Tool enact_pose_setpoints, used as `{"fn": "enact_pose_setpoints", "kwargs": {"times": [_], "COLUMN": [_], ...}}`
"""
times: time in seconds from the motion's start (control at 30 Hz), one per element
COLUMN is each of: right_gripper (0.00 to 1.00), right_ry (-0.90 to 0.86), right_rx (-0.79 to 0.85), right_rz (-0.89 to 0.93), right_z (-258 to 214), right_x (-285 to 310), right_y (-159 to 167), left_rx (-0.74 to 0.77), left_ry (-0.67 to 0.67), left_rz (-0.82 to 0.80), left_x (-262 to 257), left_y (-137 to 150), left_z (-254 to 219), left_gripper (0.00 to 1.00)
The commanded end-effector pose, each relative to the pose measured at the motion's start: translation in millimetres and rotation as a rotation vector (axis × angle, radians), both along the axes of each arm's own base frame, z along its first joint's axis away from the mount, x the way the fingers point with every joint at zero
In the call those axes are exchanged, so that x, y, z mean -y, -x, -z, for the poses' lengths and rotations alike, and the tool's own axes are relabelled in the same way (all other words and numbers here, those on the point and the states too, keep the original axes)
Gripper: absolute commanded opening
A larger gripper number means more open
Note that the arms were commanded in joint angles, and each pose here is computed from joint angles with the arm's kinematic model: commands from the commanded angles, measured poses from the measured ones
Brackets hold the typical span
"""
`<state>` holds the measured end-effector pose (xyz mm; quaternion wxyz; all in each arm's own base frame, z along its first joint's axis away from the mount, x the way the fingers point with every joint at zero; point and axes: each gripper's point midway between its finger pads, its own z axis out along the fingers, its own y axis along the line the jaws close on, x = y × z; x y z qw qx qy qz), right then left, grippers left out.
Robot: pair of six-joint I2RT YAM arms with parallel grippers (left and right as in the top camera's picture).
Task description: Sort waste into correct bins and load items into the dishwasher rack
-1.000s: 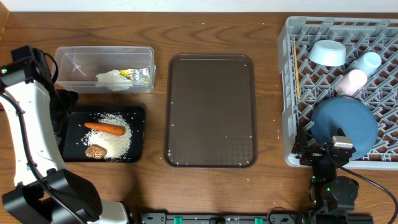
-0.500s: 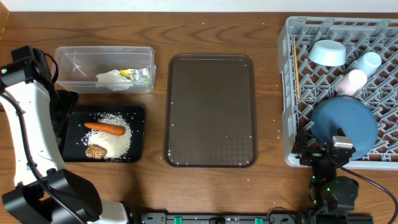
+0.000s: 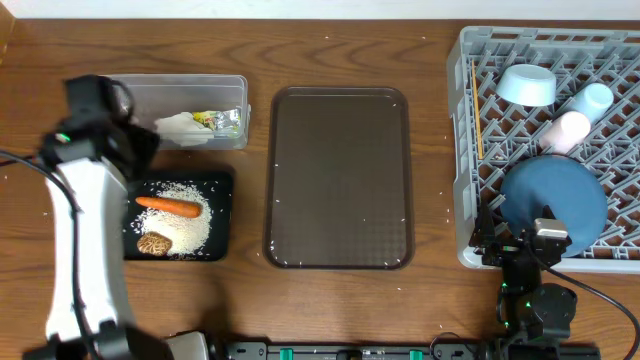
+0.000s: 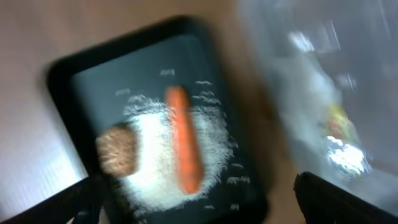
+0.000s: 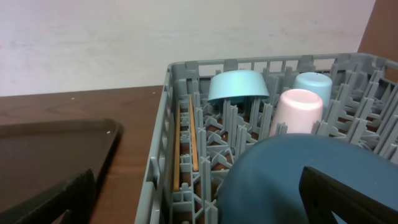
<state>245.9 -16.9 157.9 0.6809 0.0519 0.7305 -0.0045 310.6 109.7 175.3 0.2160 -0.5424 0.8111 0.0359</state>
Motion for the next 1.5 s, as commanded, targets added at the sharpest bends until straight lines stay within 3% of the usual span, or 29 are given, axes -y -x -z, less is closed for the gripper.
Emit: {"fn": "enact_pose_setpoints", "kwargs": {"times": [0.0,0.07,0.23,0.5,0.67,0.93,1.13,1.47], "right_gripper": [0.99,0.99,0.99,0.99,0.99,0.99,0.99,0.99], "right_ry": [0.012,0.012,0.012,0.012,0.012,0.012,0.012,0.012], "right_rx": [0.001,0.001,0.001,0.001,0.001,0.001,0.001,0.001], "right_rz": [0.006,0.006,0.006,0.006,0.006,0.006,0.006,0.006], "right_z": [0.3,0.3,0.3,0.3,0.3,0.3,0.3,0.3], "right_x": [1.9,1.9,1.9,1.9,1.9,1.9,1.9,1.9], "right_y": [0.4,0.4,0.4,0.4,0.4,0.4,0.4,0.4], "left_rx": [0.066,0.131,0.306,0.327,0.419,0.472,0.657,0.862], "left_ry": [-0.053,-0.049,-0.182,-0.232,-0.261,-0.418,-0.488,-0.492], "left_rz": [0.167,0.199,0.224,0.227,0.238,0.422,0.635,0.677], "left_x": [28.5,45.5,64.2,57.3,54.1,55.6,82.9,101.2], "left_y": [2.1,3.1,15.5,86.7,107.7,106.2,88.7,66.0], "left_z": [4.2,7.4,6.5,18.1,-0.1,-15.1,-21.6,-4.1], "left_gripper": [0.98,0.98,0.98,0.98,0.98,0.98,0.98,0.98]}}
